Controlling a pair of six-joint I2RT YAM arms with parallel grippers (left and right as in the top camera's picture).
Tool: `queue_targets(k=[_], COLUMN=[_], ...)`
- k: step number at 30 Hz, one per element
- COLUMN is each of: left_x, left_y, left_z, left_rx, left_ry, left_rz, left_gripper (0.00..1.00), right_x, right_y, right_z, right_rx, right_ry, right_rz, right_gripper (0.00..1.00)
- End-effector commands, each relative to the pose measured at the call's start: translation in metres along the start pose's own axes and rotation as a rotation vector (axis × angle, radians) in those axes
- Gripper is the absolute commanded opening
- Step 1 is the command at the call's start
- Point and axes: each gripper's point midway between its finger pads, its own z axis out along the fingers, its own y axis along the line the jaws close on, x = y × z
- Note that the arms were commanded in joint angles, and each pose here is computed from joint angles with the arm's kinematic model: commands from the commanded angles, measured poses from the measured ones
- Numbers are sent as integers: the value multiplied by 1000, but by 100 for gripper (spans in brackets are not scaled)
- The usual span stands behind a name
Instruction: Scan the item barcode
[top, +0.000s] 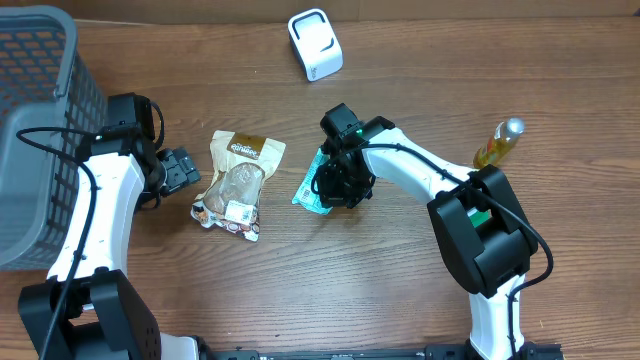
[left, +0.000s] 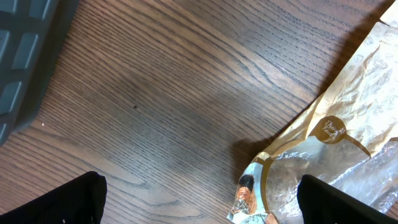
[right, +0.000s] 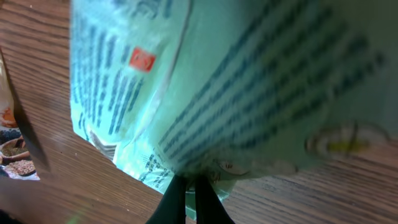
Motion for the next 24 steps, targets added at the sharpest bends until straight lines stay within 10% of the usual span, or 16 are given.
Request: queue_targets(k=[1, 17, 24], left_x=[-2, -2, -2], left_y=[2, 2, 2], left_z=[-5, -5, -5], left_rx=[0, 0, 0], left_ry=[-17, -17, -17], left_rz=[-19, -19, -19], left_gripper=[100, 100, 100], right_x=[-4, -60, -81], right_y=[-12, 30, 7], right_z=[13, -77, -79], right_rx=[77, 76, 182], right_ry=[-6, -251, -346], right_rz=[17, -133, -116], right_gripper=[4, 13, 71])
